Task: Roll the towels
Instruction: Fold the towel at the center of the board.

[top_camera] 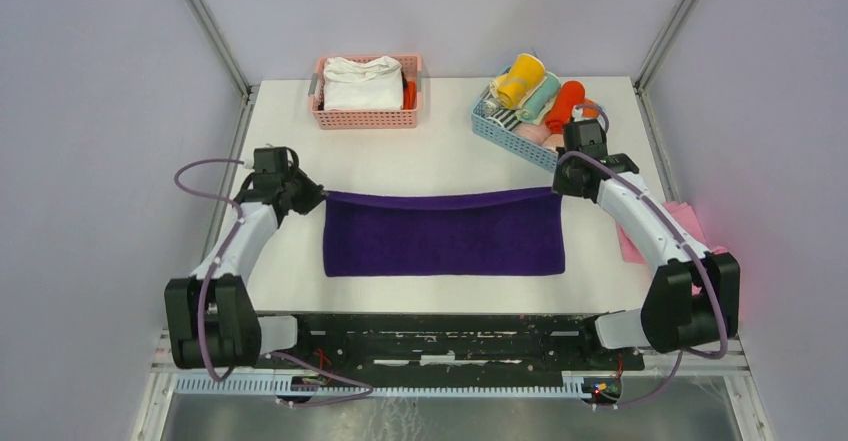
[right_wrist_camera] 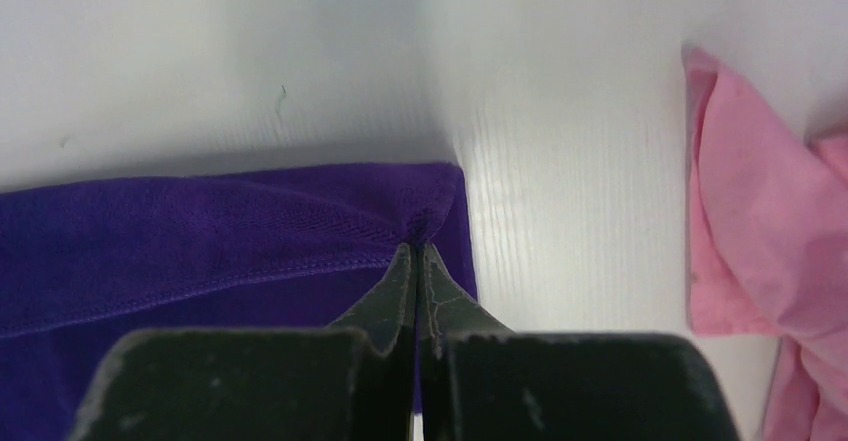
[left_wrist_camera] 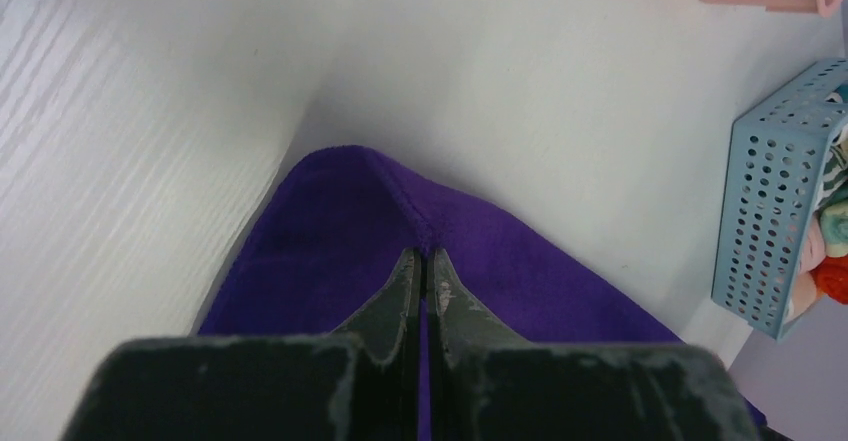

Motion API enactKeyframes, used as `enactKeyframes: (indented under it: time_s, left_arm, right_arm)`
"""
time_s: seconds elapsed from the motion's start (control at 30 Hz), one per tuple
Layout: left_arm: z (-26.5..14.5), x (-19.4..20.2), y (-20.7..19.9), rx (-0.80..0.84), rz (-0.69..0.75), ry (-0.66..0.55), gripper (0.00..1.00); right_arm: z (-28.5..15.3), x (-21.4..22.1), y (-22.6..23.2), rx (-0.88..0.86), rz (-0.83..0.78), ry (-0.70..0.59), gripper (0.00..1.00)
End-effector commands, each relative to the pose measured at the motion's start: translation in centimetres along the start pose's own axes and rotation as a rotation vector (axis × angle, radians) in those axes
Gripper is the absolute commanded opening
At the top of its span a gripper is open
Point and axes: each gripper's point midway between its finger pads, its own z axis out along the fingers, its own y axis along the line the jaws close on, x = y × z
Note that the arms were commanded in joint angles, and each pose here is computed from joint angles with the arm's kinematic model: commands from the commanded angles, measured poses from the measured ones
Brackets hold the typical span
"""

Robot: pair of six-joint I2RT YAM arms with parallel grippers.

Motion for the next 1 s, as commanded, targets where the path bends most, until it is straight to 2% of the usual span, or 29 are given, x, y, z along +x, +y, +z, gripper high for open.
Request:
enactKeyframes:
  time_s: [0.0,0.17,0.33,0.6,0.77,0.87,0.97]
  left_arm:
    - [-2.4,1.5,1.7,-0.016,-0.067,-0.032,0.03]
    - [-4.5,3.6,4.3,-0.042,-0.128,-0.062,0.03]
    - [-5.7,5.0,7.4,-0.127,-0.139,-0.088,0.03]
    - [-4.1,9.7,11.0,-0.176,-0.201,0.016,0.03]
    - [-3.1,11.1,12.5,-0.195,-0.239,0.026,0.03]
    - [-3.0,11.1,12.7,-0.202,-0.229,0.021,0.05]
    - [-3.0,11.0,12.7,-0.197,-0.215,0.02,0.16]
  right_arm:
    - [-2.1,3.8,-1.0,0.003,0.063,0.082,0.0]
    - [-3.6,7.9,-2.0,0.012,0.13,0.144,0.0]
    - [-4.5,11.7,-4.5,0.116,0.197,0.185,0.0]
    - [-3.7,16.0,-4.3,0.114,0.344,0.24,0.03]
    - [-1.9,17.5,-4.1,0.135,0.378,0.277,0.04]
    - [-1.2,18.4,-3.8,0.133,0.379,0.31,0.09]
    - [-1.0,18.9,-3.7,0.131,0.369,0.334,0.2]
